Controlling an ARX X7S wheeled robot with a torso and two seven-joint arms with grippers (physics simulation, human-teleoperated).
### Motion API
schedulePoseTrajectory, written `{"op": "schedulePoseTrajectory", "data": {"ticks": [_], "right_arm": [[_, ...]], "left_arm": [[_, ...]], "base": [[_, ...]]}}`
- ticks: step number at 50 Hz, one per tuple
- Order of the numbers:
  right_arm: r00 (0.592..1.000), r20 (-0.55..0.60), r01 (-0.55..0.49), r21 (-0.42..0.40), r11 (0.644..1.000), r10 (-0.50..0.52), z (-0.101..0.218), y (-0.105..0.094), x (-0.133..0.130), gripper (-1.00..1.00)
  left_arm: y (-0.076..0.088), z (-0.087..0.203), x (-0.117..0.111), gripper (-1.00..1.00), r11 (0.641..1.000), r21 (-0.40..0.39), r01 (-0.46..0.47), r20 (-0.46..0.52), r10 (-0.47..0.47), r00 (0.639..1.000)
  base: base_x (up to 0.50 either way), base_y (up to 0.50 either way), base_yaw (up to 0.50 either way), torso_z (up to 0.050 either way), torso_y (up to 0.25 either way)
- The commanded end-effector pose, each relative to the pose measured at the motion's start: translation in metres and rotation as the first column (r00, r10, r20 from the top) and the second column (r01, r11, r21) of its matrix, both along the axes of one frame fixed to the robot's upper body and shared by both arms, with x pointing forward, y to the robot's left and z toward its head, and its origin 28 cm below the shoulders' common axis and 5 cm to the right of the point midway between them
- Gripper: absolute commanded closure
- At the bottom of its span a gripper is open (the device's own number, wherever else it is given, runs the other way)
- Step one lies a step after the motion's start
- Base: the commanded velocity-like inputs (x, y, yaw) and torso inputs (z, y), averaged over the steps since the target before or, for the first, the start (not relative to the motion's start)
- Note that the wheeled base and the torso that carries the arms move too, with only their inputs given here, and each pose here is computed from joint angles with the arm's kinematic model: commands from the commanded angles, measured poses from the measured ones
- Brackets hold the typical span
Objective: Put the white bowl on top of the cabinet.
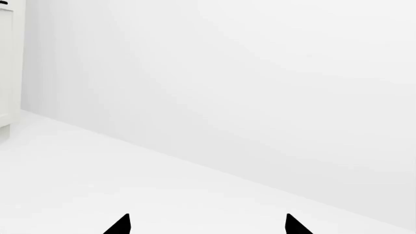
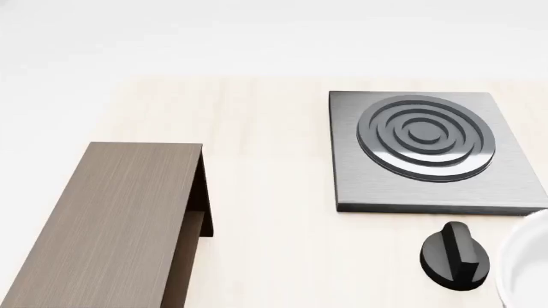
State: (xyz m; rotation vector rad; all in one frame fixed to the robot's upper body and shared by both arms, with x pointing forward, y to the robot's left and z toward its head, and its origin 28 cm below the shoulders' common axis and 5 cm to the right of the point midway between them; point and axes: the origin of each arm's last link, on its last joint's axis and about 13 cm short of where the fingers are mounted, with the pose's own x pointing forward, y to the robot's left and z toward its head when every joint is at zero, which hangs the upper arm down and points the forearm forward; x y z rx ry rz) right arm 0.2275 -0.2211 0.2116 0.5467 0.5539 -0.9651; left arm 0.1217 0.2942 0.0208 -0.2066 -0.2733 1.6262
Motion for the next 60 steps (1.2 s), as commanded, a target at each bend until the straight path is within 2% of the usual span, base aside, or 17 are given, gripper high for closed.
{"op": "schedulePoseTrajectory", "data": {"ticks": [1,11,40,50,60], "right_arm": [[0.985,0.153,-0.063,-0.098,0.993,0.078,0.045,0.014,-0.011,1.0],[0.967,0.202,-0.131,-0.123,0.984,0.154,0.065,0.024,-0.009,1.0],[0.934,0.225,-0.254,-0.127,0.959,0.278,0.077,0.036,0.02,1.0],[0.895,0.242,-0.354,-0.129,0.926,0.375,0.081,0.045,0.034,1.0],[0.856,0.234,-0.43,-0.171,0.886,0.461,0.085,0.058,0.045,1.0]], "left_arm": [[0.0,0.0,0.0,-1.0,1.0,-0.001,0.001,0.001,-0.001,1.0],[0.0,0.0,0.0,-1.0,1.0,-0.002,0.002,0.001,-0.002,1.0],[0.0,-0.001,0.001,-1.0,1.0,-0.014,0.004,0.005,-0.004,1.0],[0.001,-0.001,0.0,-1.0,1.0,-0.012,0.002,0.006,-0.002,1.0],[0.001,-0.001,0.0,-1.0,1.0,-0.012,0.002,0.007,-0.002,1.0]], "base": [[0.0,0.0,0.0,0.0,0.0],[0.0,0.0,0.0,0.0,0.001],[0.0,0.0,0.0,0.0,0.001],[0.0,0.0,0.0,0.0,0.001],[0.0,0.0,0.0,0.0,0.002]]}}
